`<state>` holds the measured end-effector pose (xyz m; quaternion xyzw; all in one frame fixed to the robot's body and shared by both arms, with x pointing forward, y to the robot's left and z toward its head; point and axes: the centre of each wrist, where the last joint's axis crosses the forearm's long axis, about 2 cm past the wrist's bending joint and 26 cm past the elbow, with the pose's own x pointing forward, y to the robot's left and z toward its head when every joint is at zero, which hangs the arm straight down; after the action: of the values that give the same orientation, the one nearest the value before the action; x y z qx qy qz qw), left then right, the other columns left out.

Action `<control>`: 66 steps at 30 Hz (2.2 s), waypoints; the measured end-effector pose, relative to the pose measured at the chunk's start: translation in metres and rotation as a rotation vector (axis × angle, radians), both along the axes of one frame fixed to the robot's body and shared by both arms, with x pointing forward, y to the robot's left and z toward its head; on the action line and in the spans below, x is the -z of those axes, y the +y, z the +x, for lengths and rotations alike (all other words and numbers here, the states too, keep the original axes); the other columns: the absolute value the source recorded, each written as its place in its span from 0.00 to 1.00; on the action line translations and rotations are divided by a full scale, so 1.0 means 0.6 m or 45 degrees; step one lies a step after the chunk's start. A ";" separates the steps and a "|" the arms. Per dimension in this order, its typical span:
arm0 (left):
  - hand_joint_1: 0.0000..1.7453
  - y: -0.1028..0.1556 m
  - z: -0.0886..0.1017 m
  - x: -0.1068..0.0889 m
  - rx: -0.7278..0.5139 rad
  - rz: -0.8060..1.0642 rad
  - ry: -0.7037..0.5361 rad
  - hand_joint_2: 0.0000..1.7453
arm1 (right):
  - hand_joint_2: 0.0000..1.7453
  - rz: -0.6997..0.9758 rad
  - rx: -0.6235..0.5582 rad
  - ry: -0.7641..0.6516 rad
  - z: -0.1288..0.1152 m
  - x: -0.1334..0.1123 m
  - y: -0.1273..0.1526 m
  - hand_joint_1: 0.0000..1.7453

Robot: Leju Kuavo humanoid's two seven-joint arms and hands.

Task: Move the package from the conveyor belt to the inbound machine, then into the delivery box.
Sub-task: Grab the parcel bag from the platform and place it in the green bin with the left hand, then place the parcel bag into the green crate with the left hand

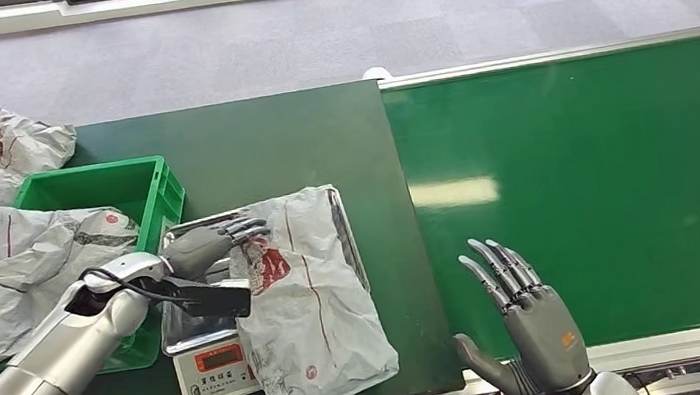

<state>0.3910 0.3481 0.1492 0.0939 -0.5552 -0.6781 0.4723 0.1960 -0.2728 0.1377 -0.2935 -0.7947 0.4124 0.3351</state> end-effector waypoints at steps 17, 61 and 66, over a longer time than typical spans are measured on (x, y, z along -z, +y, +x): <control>1.00 -0.114 0.020 0.028 0.145 0.040 -0.043 1.00 | 1.00 0.074 -0.005 0.003 0.014 -0.009 0.003 0.00; 1.00 0.246 -0.119 -0.242 -0.936 0.293 -1.373 1.00 | 1.00 0.155 0.182 0.087 -0.091 0.016 0.047 0.00; 1.00 0.297 -0.154 -0.186 -1.045 0.525 -1.282 1.00 | 1.00 0.158 0.196 0.084 -0.098 0.007 0.054 0.00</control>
<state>0.2988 0.5261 0.2607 0.6890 -0.4861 -0.4097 0.3479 0.1369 -0.2402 0.1336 -0.3187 -0.7823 0.3448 0.4094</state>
